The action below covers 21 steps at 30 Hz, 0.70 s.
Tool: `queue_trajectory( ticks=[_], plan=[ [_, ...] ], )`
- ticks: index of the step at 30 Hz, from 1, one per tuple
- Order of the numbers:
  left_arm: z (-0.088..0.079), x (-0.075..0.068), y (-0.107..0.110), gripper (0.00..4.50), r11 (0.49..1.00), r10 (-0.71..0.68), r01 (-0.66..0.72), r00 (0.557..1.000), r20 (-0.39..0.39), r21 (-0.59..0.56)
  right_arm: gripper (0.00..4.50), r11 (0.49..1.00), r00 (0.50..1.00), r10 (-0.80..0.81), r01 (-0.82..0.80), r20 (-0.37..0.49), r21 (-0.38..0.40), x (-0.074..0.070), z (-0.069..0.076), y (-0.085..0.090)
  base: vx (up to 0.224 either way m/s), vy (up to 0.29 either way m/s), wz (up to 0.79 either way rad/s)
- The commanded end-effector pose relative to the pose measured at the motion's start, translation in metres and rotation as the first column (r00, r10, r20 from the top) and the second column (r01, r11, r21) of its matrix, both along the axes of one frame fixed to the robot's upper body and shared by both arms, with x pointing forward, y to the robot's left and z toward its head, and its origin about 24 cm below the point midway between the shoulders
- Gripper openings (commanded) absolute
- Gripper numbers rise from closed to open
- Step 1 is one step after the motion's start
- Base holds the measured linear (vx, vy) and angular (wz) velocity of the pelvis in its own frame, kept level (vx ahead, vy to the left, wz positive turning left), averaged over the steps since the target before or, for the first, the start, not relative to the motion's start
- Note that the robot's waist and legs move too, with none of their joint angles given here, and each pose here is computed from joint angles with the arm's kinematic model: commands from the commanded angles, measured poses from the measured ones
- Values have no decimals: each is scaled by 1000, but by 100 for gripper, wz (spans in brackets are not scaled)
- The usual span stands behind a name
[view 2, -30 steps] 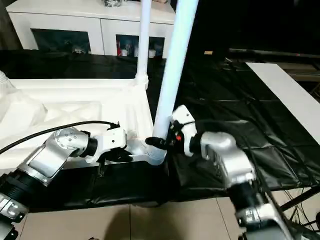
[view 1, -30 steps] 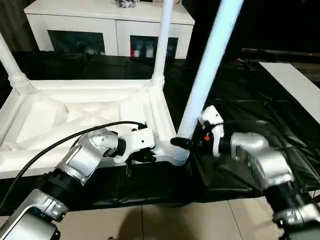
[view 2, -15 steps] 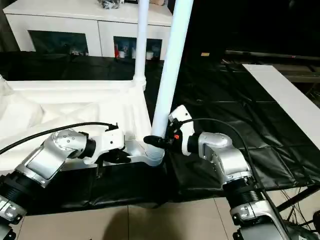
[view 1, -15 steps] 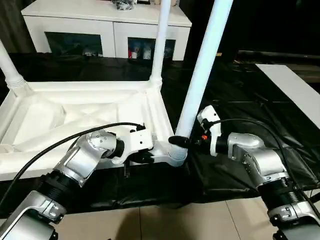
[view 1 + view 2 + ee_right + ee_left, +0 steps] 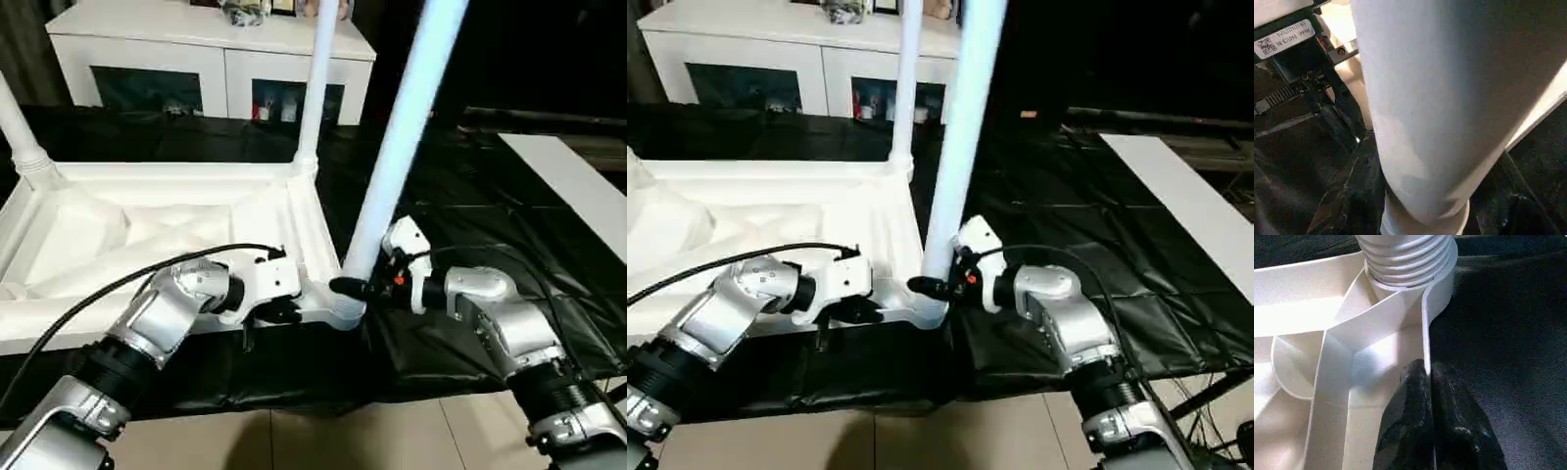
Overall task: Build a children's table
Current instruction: Insert table leg to table base
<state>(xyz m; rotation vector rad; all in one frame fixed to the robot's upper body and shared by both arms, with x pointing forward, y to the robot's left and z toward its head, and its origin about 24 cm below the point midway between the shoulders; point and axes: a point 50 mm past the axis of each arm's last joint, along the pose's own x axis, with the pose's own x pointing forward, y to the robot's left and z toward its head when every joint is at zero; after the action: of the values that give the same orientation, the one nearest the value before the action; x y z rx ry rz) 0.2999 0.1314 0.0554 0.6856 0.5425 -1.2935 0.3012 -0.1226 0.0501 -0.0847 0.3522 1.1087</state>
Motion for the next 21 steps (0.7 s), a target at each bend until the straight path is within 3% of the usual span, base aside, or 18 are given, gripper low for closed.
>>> queue_trajectory(
  ticks=[1,6,7,8,12,14,20,21],
  plan=[
    [12,4,-3,0,1000,-25,25,998,54,0,186,969,945,-109,31,-309,-246,-40,-77,-32,0,0,0],
    [13,5,-1,0,1000,-22,22,998,58,3,186,981,954,-148,108,-262,-161,-29,-63,-33,0,0,0],
    [15,7,0,0,1000,-17,17,998,63,6,186,982,954,-189,178,-232,-68,-16,-46,-35,0,0,0],
    [15,8,1,0,1000,-16,15,998,65,7,186,980,954,-199,197,-223,-30,-11,-37,-37,0,0,0],
    [16,9,2,0,1000,-14,13,998,67,9,186,978,957,-200,208,-211,18,-3,-22,-42,0,0,0],
    [16,10,1,0,1000,-18,17,998,64,8,186,965,958,-219,241,-184,107,8,0,-48,0,0,0],
    [16,10,0,0,1000,-18,18,998,67,5,186,953,959,-205,241,-195,185,13,15,-52,0,0,0],
    [16,9,-1,0,1000,-19,19,998,67,3,186,936,953,-216,264,-210,233,15,22,-55,0,0,0]
  ],
)
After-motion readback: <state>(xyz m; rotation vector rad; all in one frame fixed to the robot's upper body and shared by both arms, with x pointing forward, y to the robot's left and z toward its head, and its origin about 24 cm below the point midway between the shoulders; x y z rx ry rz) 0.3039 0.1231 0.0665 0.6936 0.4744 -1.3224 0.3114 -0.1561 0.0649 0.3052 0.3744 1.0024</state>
